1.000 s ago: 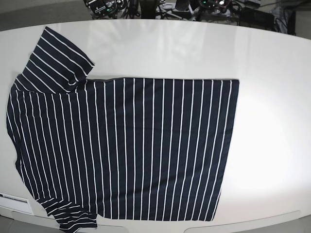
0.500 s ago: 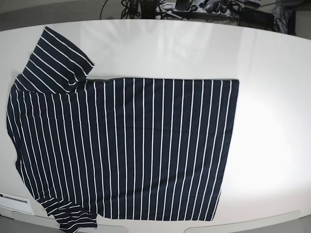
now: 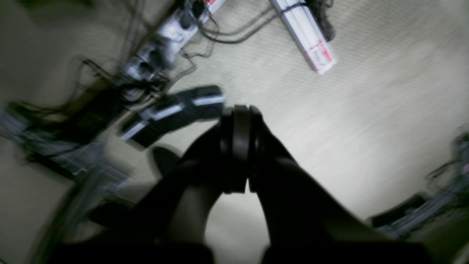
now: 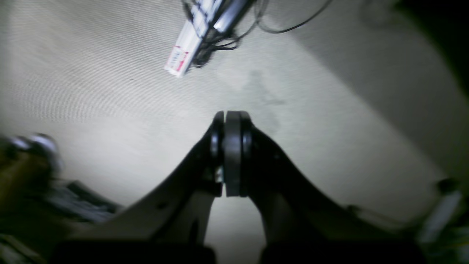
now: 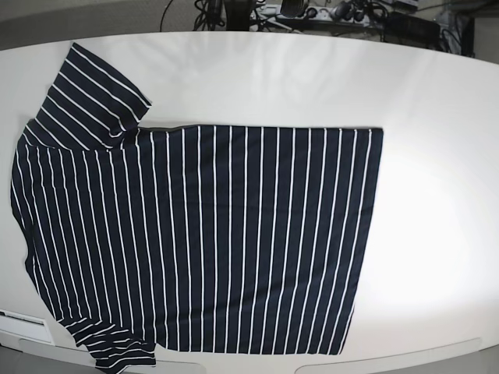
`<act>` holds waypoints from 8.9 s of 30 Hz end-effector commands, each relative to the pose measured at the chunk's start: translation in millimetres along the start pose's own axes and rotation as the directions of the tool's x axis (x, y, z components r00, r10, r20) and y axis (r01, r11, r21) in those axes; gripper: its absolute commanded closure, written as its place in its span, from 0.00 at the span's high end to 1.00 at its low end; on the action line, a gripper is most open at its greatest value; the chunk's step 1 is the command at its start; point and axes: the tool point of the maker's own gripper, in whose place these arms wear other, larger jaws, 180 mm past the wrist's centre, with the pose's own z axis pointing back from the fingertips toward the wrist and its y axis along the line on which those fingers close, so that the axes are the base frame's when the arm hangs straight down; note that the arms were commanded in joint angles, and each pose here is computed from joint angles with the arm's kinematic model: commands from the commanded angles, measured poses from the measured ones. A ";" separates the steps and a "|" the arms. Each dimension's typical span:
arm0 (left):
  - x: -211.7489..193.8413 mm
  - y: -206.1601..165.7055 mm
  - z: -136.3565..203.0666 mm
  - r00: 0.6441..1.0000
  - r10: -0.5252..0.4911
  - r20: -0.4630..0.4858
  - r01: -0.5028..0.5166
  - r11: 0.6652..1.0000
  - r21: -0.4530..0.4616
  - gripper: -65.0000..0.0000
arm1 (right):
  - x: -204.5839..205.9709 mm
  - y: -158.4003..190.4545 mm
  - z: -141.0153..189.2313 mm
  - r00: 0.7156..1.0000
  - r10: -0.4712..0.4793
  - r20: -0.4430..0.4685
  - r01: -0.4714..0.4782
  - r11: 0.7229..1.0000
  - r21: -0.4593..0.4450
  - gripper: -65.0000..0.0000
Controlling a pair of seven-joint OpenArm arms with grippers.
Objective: Fold the T-shirt properly
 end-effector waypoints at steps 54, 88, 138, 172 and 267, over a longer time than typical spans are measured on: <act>246.0 185.7 223.3 0.559 -0.792 0.245 0.541 0.572 0.616 0.00 | 189.4 -135.3 202.3 0.778 0.308 0.547 0.026 0.855 -0.518 0.00; 248.0 190.3 130.3 0.397 -0.903 0.164 0.821 0.430 0.376 0.58 | 184.5 -131.5 196.0 0.799 0.287 0.529 0.011 0.871 -0.491 0.00; 272.6 206.2 136.9 0.360 -0.930 0.074 0.791 0.346 0.505 0.00 | 178.4 -180.0 150.3 0.828 0.204 0.523 0.078 0.880 -0.468 0.00; 197.5 98.9 169.7 0.220 -0.976 0.006 0.899 0.205 0.386 0.00 | 86.7 -130.8 192.4 0.943 0.169 0.285 -0.009 0.873 -0.487 0.00; 344.0 216.9 227.4 0.588 -0.720 0.368 0.031 0.475 0.880 0.19 | 312.1 -299.2 281.1 0.562 0.443 0.698 0.293 0.683 -0.669 0.19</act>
